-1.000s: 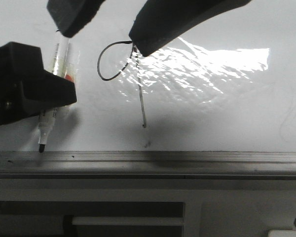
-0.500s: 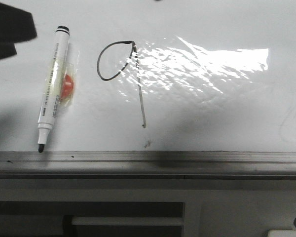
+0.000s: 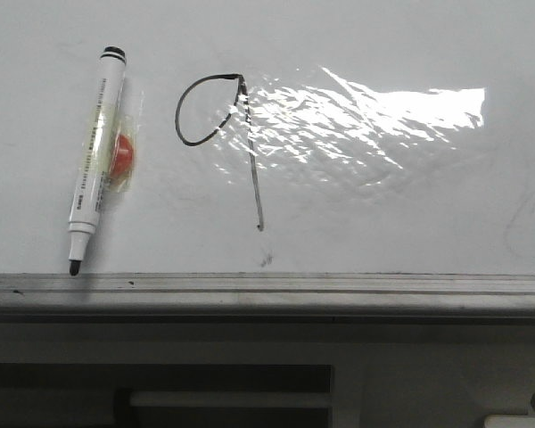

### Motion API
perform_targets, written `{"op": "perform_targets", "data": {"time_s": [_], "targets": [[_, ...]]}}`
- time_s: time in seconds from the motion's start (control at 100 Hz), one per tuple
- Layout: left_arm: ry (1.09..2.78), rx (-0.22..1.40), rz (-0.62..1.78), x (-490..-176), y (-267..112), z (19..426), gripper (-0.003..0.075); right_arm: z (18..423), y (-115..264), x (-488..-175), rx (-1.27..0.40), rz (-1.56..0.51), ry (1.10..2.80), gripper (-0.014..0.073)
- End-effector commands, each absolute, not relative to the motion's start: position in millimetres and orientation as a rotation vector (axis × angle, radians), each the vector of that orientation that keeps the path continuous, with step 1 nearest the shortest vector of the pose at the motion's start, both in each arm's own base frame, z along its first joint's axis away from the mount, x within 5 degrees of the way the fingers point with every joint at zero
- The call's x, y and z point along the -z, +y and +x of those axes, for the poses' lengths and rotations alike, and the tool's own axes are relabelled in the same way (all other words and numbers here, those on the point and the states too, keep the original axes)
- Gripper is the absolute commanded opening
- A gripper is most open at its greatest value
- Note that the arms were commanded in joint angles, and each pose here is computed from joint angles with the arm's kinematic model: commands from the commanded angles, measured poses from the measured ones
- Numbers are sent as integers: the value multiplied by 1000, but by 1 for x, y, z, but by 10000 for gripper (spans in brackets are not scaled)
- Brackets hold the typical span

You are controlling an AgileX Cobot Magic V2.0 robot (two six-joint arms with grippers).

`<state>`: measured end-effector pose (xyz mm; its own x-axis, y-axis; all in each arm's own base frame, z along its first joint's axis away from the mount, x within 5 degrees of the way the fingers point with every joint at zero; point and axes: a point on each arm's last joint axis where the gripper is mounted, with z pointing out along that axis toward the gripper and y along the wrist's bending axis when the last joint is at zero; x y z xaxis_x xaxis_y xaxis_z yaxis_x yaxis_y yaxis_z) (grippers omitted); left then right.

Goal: Write number 9 on whiteboard

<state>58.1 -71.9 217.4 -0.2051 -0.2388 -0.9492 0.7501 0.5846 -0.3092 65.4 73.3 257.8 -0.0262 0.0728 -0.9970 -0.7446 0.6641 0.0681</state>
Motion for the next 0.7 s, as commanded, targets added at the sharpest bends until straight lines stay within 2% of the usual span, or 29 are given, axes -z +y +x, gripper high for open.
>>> {"op": "perform_targets", "data": {"time_s": [0.0, 0.23, 0.69], "targets": [[1452, 969, 430, -224, -70, 58, -20, 59, 64, -258, -724, -547, 1319, -62], [1474, 962, 440, -218, -70, 57, -20, 51, 55, -235, -728, -540, 1303, -61], [1474, 962, 440, -218, -70, 57, -20, 51, 55, -233, -726, -542, 1308, -61]]}}
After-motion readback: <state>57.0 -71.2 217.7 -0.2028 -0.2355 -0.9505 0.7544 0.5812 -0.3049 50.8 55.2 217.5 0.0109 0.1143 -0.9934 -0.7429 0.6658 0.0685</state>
